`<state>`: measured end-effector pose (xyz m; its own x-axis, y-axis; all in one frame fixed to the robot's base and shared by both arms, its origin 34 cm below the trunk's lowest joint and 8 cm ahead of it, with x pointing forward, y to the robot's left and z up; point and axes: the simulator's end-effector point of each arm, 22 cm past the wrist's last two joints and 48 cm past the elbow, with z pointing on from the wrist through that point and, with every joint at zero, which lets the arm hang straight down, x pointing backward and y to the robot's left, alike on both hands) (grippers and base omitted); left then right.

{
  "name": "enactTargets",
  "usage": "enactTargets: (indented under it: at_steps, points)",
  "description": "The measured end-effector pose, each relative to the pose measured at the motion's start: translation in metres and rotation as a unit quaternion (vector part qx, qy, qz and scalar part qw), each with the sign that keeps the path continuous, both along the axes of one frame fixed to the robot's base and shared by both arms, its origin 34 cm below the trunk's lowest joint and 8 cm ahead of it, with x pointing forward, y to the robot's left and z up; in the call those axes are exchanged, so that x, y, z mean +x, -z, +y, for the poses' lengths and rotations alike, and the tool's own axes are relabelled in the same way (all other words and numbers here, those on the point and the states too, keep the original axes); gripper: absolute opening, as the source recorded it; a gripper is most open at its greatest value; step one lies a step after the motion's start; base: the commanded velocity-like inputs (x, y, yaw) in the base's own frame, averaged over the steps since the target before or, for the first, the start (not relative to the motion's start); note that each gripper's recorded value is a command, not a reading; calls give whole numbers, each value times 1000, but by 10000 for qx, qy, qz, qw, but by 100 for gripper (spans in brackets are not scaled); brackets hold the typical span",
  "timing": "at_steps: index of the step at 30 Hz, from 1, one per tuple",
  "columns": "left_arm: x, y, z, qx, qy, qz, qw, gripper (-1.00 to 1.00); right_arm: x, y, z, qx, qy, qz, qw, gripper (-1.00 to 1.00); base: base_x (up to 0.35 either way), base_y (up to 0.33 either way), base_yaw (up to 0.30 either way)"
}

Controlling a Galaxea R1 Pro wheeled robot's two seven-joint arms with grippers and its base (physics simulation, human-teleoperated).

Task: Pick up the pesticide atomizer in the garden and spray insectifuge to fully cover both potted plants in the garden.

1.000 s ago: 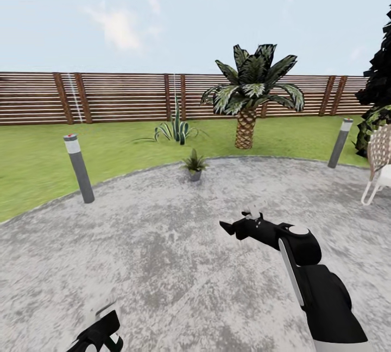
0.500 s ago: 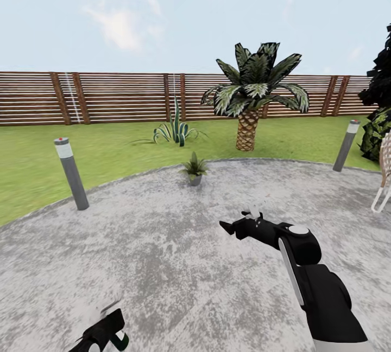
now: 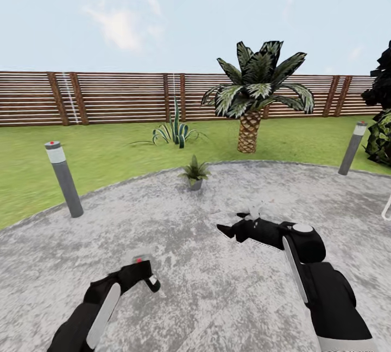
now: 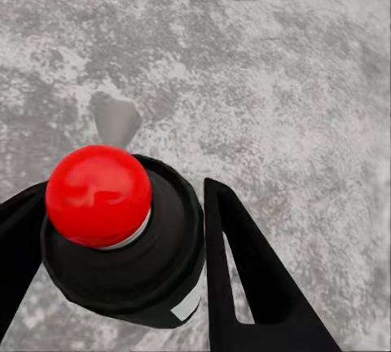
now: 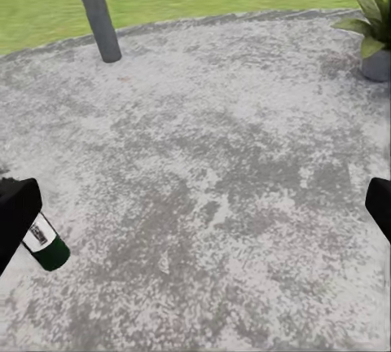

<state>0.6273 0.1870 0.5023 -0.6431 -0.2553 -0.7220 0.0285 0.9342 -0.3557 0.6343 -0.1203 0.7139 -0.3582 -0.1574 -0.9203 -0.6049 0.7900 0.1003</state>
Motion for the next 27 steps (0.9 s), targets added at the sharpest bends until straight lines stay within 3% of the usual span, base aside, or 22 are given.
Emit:
enactTargets:
  at_steps: [3, 7, 8, 12, 16, 21, 22, 23, 27]
  points:
    - [-3, -11, -13, -100, 707, -179, 9973, -100, -3, 2, -14, 23, -16, 326, 9995, 100, 340, 18, 0]
    - [-22, -24, -37, -628, 1643, -358, 9838, -100, -10, 4, -29, 63, -40, 881, 9961, 100, 340, 65, 0]
    - [-23, -24, -37, -660, 1711, -368, 9824, -100, -12, 4, -30, 77, -78, 915, 9957, 100, 340, 61, 0]
    - [-32, -32, -41, -943, 2029, -433, 9737, -100, -33, -4, -12, 332, -752, 1034, 9912, 100, 340, 22, 0]
    - [-48, -56, -68, -1549, 2663, -567, 9497, -100, -40, -4, -5, 348, -965, 1039, 9893, 100, 339, 56, 0]
    - [-51, -70, -86, -2275, 3186, -332, 9196, -100, -48, 2, 9, 221, -1168, 1088, 9869, 100, 314, 172, 0]
    - [-51, -72, -87, -2340, 3234, -328, 9163, -100, -48, 3, 10, 215, -1175, 1091, 9868, 100, 301, 205, 0]
    - [-52, -79, -90, -2487, 3351, -340, 9082, -100, -49, 3, 11, 205, -1192, 1098, 9866, 100, 300, 207, 0]
    - [-62, -82, -110, -2517, 3743, -236, 8921, -100, -55, 9, 22, 89, -1343, 1143, 9843, 100, 298, 212, 0]
